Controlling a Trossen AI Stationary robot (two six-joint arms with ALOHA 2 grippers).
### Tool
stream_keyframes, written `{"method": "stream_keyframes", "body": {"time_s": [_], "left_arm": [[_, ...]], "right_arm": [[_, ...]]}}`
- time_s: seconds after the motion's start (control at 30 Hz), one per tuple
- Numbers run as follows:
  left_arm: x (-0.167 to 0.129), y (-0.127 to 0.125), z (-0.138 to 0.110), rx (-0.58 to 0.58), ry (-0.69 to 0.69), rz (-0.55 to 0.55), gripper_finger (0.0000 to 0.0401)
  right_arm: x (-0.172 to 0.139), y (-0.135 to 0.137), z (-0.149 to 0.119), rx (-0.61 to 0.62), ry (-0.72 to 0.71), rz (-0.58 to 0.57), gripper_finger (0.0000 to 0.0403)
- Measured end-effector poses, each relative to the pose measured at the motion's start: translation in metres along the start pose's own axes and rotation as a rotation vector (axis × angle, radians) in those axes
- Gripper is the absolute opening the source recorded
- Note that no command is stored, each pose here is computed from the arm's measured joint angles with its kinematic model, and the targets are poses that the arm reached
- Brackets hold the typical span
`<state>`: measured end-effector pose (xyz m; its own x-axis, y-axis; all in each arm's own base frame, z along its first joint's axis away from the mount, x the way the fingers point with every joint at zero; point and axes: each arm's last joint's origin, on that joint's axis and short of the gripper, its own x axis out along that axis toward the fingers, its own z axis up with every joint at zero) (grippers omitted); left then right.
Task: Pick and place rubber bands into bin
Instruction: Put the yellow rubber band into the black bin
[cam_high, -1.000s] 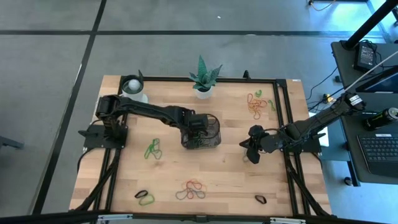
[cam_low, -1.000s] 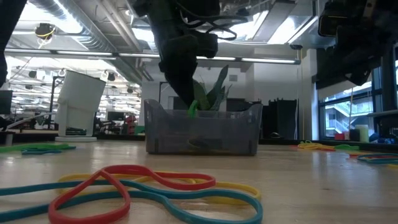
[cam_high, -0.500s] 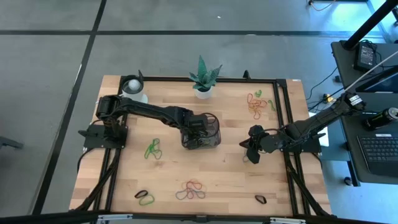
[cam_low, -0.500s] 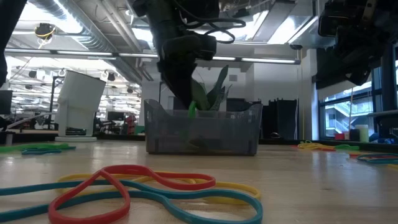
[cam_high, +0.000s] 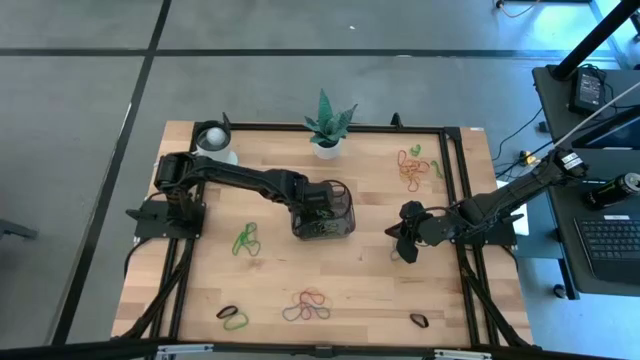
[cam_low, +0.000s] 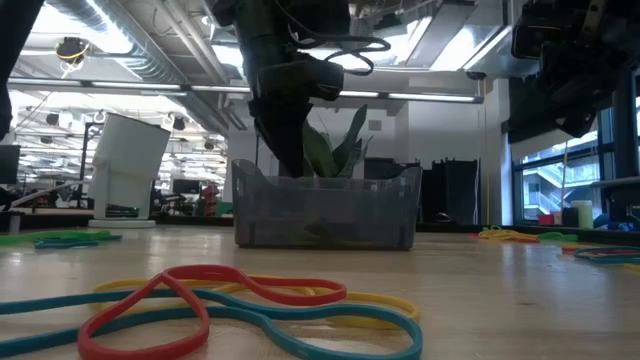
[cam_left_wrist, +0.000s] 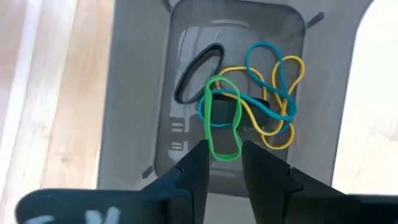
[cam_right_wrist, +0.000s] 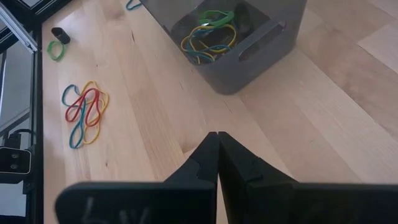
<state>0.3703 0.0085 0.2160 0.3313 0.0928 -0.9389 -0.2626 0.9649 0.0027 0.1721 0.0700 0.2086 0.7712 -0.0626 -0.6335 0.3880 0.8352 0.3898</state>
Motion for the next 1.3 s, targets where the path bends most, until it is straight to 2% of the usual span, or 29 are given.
{"method": "stream_keyframes", "body": {"time_s": [0.17, 0.3, 0.4, 0.6, 0.77, 1.0, 1.13, 1.3], "left_arm": [[-0.028, 0.001, 0.01, -0.025, -0.096, 0.003, 0.0073], [-0.055, -0.004, 0.01, -0.019, -0.178, 0.007, 0.0043], [-0.071, -0.014, 0.004, -0.024, -0.206, -0.002, 0.001], [-0.088, -0.047, -0.014, 0.014, -0.228, 0.001, 0.0001], [-0.091, -0.081, -0.035, 0.118, -0.219, 0.003, 0.0001], [-0.07, -0.111, -0.079, 0.166, -0.144, -0.021, 0.0001], [-0.057, -0.113, -0.103, 0.197, -0.124, -0.08, 0.0001], [-0.048, -0.093, -0.136, 0.191, -0.161, -0.145, 0.0001]], "right_arm": [[0.0, 0.0, 0.0, 0.0, 0.001, 0.0, 0.0008], [0.0, 0.0, 0.0, 0.0, 0.001, 0.0, 0.0008], [0.0, 0.0, 0.0, 0.0, 0.001, 0.0, 0.0008], [0.0, 0.0, 0.0, 0.0, 0.0, 0.002, 0.0008], [0.0, 0.0, 0.0, 0.0, 0.0, 0.002, 0.0008], [0.0, 0.0, 0.0, 0.001, 0.0, 0.002, 0.0008], [0.0, 0.0, 0.0, 0.002, -0.001, 0.001, 0.0008], [0.002, -0.002, 0.005, 0.027, -0.021, -0.005, 0.0008]]}}
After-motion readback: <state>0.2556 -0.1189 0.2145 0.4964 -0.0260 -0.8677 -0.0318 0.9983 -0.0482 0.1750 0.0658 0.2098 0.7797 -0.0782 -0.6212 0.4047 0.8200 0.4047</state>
